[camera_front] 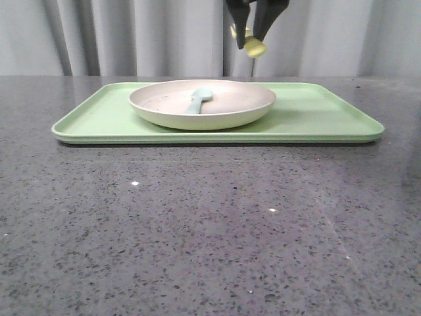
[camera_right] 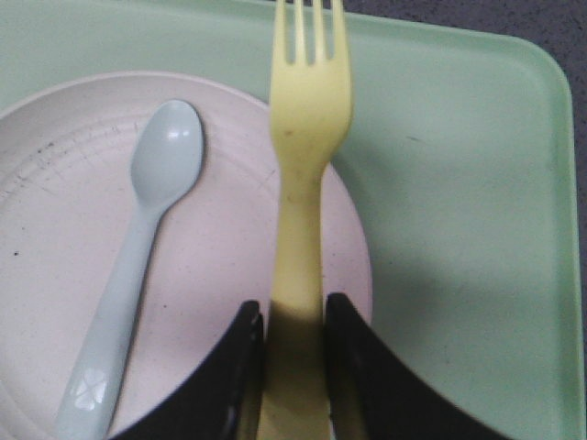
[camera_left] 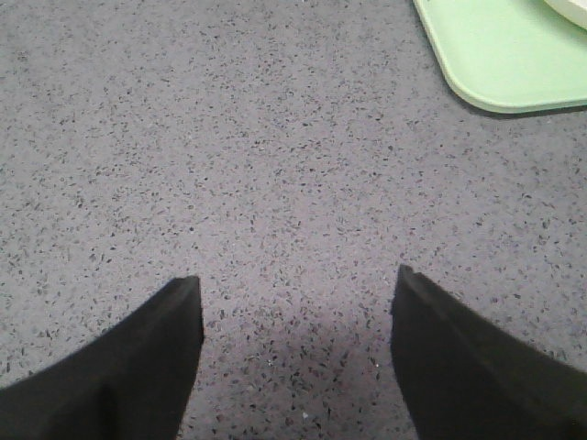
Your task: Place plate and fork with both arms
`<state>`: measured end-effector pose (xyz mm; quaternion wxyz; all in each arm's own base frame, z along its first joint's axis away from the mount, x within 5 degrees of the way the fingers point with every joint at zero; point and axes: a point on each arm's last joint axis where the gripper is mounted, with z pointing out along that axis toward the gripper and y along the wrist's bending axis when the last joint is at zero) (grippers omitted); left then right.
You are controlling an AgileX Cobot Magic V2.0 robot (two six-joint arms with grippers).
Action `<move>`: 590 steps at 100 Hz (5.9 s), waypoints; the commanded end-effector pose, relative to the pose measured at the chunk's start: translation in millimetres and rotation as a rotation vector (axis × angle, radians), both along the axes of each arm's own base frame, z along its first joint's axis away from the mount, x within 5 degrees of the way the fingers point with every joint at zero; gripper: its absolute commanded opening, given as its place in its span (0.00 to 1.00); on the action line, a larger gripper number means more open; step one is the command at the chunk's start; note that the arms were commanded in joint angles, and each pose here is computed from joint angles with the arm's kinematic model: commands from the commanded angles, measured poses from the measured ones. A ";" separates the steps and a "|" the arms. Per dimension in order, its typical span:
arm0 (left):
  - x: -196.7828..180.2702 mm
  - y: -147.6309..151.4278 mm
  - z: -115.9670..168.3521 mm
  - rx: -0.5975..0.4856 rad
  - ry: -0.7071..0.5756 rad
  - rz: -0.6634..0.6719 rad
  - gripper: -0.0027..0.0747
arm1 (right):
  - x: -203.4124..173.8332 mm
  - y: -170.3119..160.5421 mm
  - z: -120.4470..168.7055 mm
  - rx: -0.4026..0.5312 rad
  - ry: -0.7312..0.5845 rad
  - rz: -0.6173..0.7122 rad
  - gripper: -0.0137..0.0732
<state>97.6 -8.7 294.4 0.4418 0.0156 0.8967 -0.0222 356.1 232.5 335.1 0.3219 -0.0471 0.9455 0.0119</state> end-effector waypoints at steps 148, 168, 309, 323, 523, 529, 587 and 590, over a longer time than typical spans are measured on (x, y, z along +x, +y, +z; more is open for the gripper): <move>3.7 -0.9 13.4 -0.024 -0.084 0.002 0.60 | -1.8 -84.9 -43.5 0.091 -0.041 -0.001 0.20; 3.7 -0.9 13.4 -0.024 -0.084 0.002 0.60 | -2.4 -84.0 -50.8 0.102 -0.038 0.004 0.20; 3.7 -0.9 13.4 -0.024 -0.084 0.002 0.60 | -30.1 -100.5 6.4 0.107 -0.192 0.019 0.57; 3.7 -0.9 13.4 -0.024 -0.084 0.002 0.60 | -58.2 -120.7 43.7 0.044 -0.271 0.006 0.57; 3.7 -0.9 13.4 -0.024 -0.084 0.002 0.44 | -295.2 -247.0 -14.7 -0.044 -0.429 -0.114 0.16; 3.7 -0.9 13.4 -0.024 -0.084 0.002 0.32 | -295.2 -247.0 -14.7 -0.044 -0.429 -0.114 0.09; 3.7 -0.9 13.4 -0.024 -0.084 0.002 0.01 | -295.2 -247.0 -14.7 -0.045 -0.429 -0.114 0.02; 3.7 -0.9 13.4 -0.024 -0.084 0.002 0.01 | -295.2 -247.0 -14.7 -0.045 -0.429 -0.114 0.02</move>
